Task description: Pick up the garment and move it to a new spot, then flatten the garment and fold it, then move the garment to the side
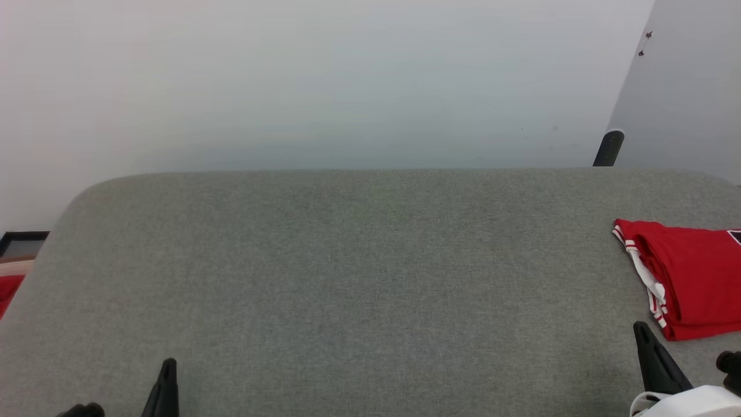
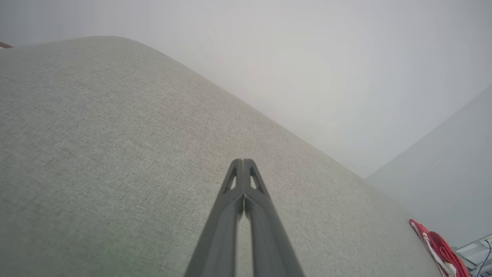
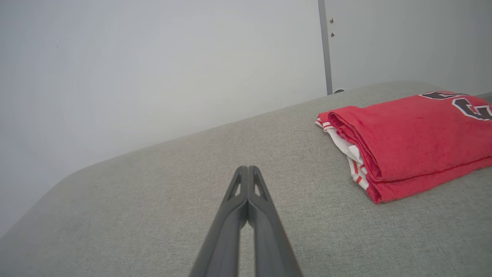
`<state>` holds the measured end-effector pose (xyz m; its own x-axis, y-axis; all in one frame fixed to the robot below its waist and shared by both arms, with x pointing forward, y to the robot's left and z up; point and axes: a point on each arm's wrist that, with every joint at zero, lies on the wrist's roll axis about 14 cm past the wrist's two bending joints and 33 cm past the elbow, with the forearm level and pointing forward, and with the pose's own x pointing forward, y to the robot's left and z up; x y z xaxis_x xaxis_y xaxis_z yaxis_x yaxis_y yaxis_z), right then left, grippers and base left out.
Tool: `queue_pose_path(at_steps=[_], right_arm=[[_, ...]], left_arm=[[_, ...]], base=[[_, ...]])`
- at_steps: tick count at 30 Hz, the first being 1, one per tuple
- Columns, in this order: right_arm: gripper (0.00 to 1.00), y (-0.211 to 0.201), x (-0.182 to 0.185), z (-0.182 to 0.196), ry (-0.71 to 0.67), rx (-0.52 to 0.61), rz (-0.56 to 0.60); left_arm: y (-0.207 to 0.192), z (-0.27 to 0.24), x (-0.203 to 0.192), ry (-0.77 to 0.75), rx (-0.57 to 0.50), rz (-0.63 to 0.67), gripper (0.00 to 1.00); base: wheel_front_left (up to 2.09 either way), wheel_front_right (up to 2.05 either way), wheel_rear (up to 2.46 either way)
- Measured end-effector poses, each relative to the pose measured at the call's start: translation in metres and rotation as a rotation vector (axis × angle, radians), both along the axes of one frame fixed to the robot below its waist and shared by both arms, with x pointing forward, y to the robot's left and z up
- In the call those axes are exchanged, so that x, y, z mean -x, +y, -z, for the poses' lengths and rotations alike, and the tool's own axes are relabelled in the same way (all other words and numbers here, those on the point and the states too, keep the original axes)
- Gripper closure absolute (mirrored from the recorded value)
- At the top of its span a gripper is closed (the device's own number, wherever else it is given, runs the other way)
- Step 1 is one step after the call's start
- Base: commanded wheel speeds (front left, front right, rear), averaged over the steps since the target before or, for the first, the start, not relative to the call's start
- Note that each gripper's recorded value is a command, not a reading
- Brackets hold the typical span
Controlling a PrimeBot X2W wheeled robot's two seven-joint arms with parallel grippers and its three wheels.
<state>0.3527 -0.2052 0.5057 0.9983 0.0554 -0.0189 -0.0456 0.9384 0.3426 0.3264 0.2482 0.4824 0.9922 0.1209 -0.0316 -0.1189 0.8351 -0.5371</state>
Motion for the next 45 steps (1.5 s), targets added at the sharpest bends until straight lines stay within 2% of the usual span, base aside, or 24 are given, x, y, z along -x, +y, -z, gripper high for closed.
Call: queue_pose_path(at_steps=[23, 45], right_arm=[[1.00, -0.001, -0.012, -0.002, 0.015, -0.379, 0.039], [1.00, 0.000, -0.018, 0.001, 0.031, -0.667, 0.058]], left_arm=[[-0.010, -0.004, -0.018, -0.017, 0.311, -0.004, 1.00], [-0.022, -0.010, -0.033, -0.037, 0.546, 0.016, 1.00]], base=[[0.00, 0.00, 0.00], [0.00, 0.00, 0.00]])
